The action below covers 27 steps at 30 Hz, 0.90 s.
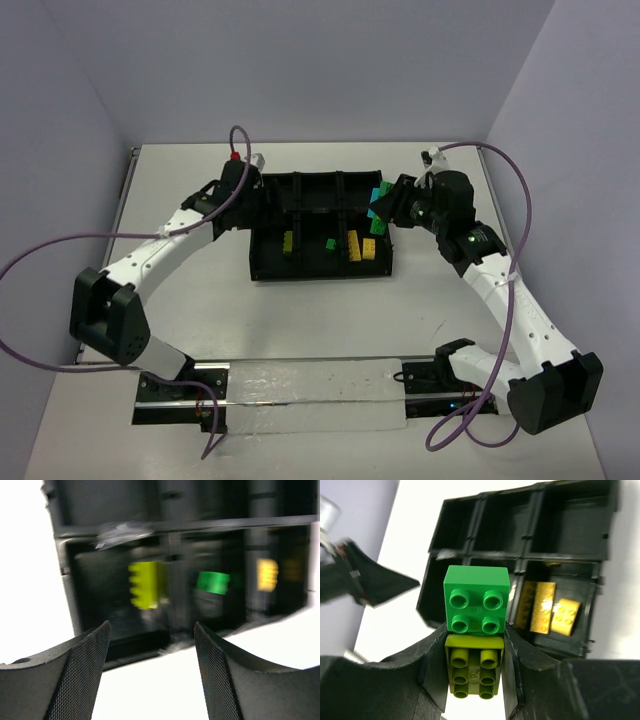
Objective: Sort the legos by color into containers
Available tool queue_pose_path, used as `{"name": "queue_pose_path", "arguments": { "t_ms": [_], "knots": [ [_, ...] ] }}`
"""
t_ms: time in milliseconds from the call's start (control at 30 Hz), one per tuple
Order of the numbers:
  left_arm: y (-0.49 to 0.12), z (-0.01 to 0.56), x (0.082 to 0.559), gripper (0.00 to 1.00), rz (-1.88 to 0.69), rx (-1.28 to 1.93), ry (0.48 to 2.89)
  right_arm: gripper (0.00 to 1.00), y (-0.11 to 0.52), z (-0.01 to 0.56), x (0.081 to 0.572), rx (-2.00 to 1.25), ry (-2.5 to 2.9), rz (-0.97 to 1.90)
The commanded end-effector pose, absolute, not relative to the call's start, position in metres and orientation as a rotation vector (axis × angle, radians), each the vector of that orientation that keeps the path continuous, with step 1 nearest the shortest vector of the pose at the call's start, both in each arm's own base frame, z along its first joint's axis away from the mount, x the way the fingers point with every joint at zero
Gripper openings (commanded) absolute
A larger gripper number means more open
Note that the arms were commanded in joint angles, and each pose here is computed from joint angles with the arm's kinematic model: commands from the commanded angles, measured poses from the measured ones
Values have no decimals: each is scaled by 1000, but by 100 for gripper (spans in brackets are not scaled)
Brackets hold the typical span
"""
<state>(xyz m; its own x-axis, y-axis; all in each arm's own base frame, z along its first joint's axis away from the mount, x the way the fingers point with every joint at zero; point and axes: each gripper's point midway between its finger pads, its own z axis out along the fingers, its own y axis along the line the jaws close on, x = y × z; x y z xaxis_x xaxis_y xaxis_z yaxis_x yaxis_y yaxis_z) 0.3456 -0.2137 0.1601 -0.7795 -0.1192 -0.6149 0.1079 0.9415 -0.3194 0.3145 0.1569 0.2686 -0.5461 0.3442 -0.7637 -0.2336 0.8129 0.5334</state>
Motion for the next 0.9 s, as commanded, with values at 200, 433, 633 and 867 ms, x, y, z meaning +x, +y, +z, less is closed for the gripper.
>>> {"name": "queue_pose_path", "arguments": {
  "t_ms": [200, 433, 633, 867],
  "knots": [
    [-283, 327, 289, 74, -1276, 445, 1864, 0, 216, 314, 260, -436, 1770, 1173],
    [-299, 339, 249, 75, -1588, 676, 1692, 0, 231, 324, 226, -647, 1661, 1362],
    [-303, 343, 235, 77, -1694, 748, 1626, 0, 238, 324, 212, -746, 1627, 1461],
    [-310, 352, 225, 81, -1740, 829, 1569, 0, 248, 319, 208, -800, 1645, 1509]
  ]
}}
